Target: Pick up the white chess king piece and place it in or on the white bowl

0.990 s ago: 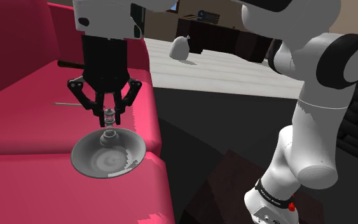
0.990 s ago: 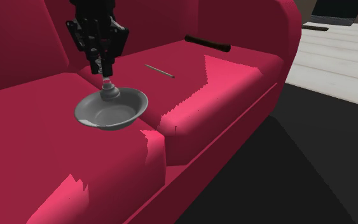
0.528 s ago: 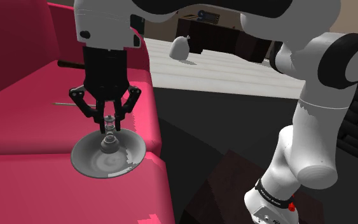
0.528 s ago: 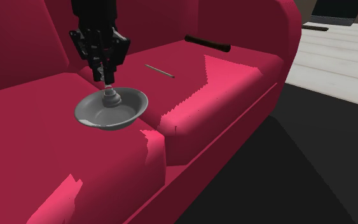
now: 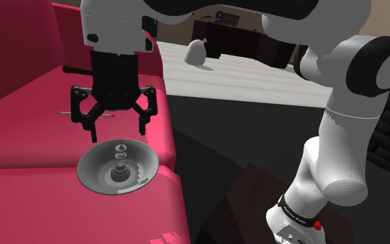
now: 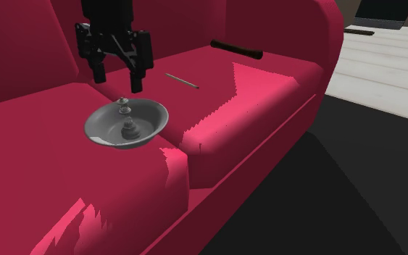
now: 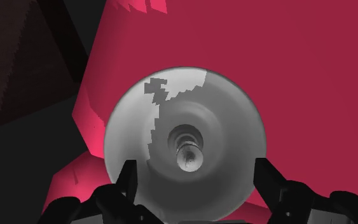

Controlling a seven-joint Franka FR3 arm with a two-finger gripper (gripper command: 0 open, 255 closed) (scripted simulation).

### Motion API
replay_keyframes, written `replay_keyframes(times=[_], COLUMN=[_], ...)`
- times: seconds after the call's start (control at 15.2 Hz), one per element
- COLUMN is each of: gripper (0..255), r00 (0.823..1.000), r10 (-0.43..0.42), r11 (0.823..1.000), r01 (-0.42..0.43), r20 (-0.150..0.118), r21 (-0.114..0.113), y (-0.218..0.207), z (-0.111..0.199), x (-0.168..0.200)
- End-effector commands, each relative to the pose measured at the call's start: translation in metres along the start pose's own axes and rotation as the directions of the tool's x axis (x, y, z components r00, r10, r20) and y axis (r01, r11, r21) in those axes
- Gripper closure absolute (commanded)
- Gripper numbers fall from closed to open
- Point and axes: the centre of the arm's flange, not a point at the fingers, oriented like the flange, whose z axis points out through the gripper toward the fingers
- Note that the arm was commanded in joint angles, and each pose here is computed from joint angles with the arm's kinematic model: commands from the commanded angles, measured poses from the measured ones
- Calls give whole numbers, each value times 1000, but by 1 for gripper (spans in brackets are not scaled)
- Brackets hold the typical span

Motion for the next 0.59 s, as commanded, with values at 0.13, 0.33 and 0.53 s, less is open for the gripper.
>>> replay_keyframes(times=[0.13,0.33,0.53], gripper=[0,0,0], r00=[1000,1000,1000], r10=[0,0,0], r11=[1000,1000,1000], r01=[0,0,0], r20=[0,0,0], r21=[0,0,0], y=[0,0,0], z=[-26,-50,-50], x=[0,0,0])
